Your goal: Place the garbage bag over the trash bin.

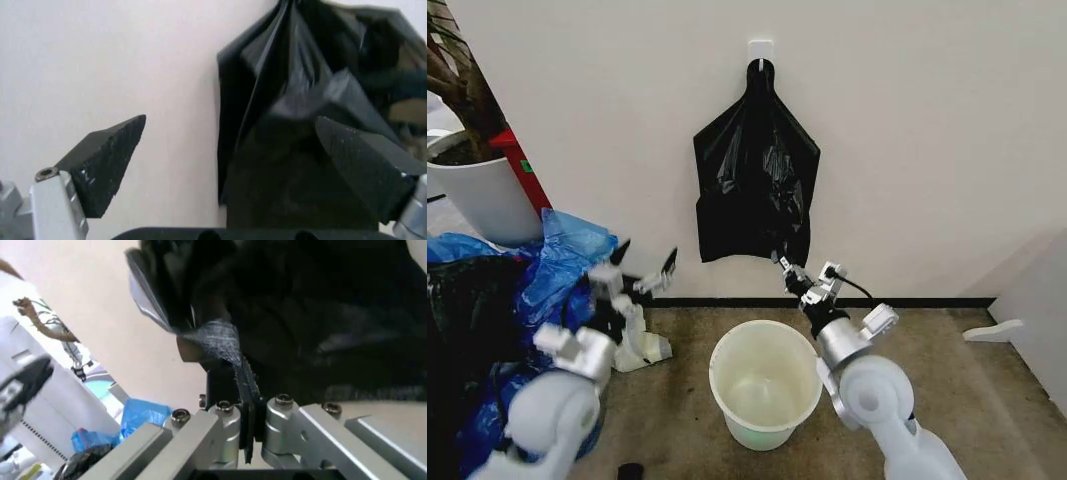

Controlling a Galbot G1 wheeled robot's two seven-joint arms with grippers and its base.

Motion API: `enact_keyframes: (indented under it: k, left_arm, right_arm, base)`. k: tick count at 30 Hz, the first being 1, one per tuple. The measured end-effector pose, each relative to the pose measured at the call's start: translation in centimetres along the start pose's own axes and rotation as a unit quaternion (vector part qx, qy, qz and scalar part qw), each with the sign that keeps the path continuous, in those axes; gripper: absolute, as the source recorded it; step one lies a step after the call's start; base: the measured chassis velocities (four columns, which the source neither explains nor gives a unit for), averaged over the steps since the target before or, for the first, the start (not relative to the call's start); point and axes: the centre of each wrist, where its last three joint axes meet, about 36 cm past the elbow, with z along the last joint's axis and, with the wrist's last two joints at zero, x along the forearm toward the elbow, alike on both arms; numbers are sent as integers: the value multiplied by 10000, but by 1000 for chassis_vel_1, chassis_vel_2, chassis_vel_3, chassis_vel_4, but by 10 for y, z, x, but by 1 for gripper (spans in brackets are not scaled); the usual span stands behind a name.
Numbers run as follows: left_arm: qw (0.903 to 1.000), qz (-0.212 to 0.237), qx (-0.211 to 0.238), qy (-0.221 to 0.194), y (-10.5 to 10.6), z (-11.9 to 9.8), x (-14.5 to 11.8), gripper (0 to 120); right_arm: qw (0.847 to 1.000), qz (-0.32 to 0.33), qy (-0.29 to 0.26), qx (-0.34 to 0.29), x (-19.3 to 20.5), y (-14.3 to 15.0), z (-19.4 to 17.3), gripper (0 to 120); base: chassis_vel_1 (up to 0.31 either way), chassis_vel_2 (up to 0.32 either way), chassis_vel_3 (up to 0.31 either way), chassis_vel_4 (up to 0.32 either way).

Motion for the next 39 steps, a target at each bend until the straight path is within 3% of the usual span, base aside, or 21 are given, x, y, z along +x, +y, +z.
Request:
enact_keyframes:
  k: [9,20,24,30,39]
  left_arm:
    - [9990,448,-66,35,-11,-36,-44,100]
    - [9981,368,96,476,-26,-66,-99,100]
    - [9960,291,-7,850,-53,-62,-137,100]
    - [9927,247,-297,1140,-87,-59,-159,100]
    - [9887,-68,-774,1285,-92,-57,-173,100]
  right_arm:
    - [9995,-155,-117,263,-5,3,-11,0]
    - [9984,-185,-77,530,-1,-3,-11,0]
    - [9984,-107,-96,546,2,-7,-12,0]
    - [9986,-47,-119,519,3,-10,-12,0]
    - [9989,-44,-91,448,2,-8,-4,0]
  base:
    - [0,0,0,0]
    - [0,0,0,0]
    - [0,0,0,0]
    - [0,0,0,0]
    - [0,0,0,0]
